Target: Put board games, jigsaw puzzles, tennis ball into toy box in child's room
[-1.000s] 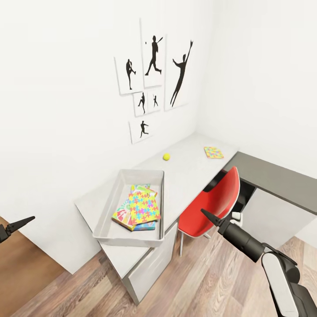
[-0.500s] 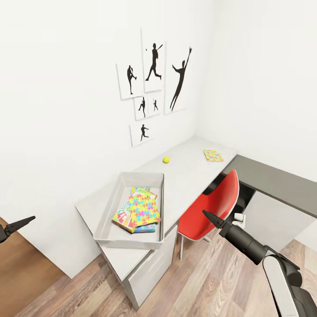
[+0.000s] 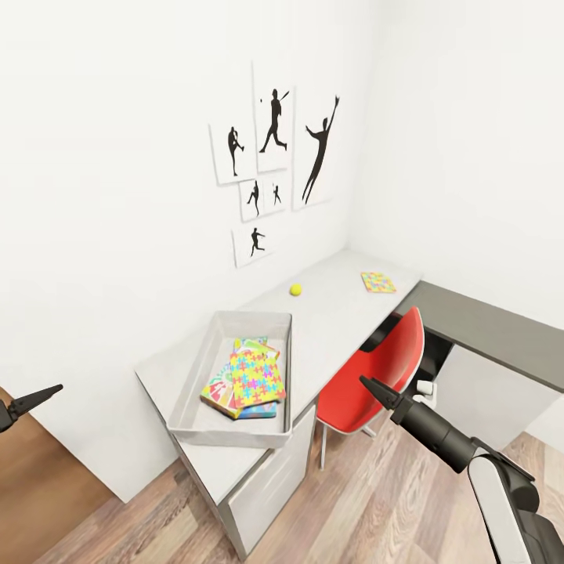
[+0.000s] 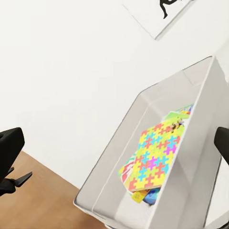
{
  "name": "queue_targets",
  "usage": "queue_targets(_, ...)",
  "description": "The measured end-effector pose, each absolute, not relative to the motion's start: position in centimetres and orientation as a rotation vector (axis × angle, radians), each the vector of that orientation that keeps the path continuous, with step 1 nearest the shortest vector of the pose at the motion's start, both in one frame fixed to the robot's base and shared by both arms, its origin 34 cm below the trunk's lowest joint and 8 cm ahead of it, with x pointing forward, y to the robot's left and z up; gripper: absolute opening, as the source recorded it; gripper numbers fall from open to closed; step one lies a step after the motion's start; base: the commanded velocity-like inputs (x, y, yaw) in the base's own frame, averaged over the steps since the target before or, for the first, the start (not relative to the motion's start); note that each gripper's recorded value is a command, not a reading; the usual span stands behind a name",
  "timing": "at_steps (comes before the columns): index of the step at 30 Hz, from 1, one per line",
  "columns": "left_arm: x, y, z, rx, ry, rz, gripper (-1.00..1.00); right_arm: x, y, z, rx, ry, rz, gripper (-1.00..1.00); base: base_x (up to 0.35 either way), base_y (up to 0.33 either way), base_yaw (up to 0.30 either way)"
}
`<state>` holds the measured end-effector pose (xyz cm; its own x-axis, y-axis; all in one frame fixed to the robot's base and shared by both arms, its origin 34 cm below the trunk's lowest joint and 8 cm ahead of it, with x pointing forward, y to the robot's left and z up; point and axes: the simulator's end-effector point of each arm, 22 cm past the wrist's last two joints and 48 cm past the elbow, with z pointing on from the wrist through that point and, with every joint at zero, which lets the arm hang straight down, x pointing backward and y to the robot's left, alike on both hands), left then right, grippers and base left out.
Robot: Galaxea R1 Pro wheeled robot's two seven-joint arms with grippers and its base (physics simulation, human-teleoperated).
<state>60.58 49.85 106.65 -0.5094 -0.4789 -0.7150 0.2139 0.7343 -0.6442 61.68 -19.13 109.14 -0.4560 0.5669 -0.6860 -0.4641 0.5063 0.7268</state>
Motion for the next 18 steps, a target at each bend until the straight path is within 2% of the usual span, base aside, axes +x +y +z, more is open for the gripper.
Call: queue_targets(18,60.44,49.87,107.52,-0.194,1.915,-0.858,1.0,61.53,-19.22,110.16,0.074,1.644,1.176,1.0,-0.004,0.0,0.015)
